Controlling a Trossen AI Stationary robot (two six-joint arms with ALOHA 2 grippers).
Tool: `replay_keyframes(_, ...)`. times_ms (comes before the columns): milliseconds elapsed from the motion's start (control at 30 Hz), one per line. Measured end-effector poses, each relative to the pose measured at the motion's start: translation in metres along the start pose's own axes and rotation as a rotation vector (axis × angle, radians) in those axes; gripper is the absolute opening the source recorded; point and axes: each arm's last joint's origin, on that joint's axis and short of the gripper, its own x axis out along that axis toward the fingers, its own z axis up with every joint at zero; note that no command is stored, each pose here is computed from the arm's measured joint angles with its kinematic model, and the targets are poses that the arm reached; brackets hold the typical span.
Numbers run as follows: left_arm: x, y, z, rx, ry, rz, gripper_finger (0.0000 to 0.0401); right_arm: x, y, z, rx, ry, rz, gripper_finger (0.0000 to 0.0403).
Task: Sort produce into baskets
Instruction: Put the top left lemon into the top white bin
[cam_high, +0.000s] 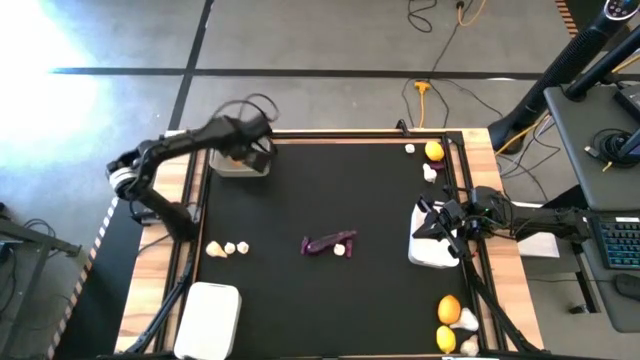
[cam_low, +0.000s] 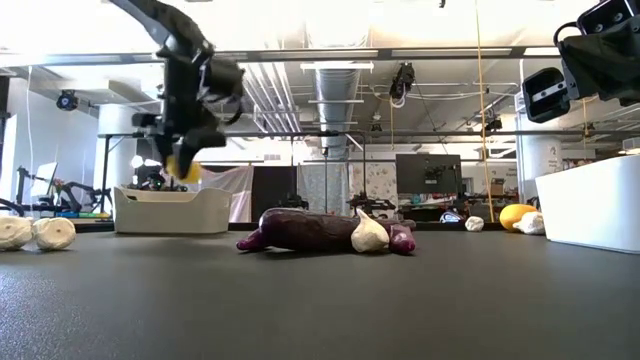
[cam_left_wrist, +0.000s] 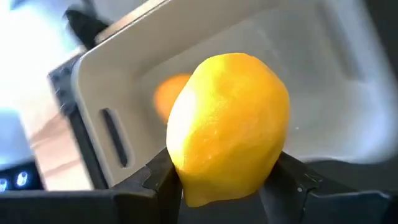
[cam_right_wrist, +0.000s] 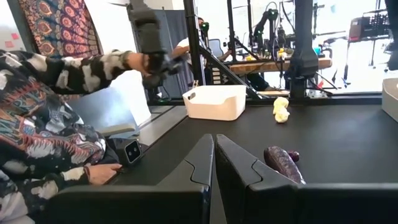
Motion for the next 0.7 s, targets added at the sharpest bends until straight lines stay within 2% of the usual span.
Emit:
replay_keyframes(267,0.029,0.045,0.016,-0.093,0.105,0.016,0.0169,0.0,0.0,0.0,0.0,0.0,0.0,0.0011)
replay_keyframes(500,0.034,0.058,0.018,-0.114,0.106,0.048,0.0182,0.0,0.0,0.0,0.0,0.0,0.0,0.0011)
replay_keyframes(700,0.035,0.059,0.023,-0.143,0.054,0.081,0.0184,0.0,0.0,0.0,0.0,0.0,0.0,0.0011)
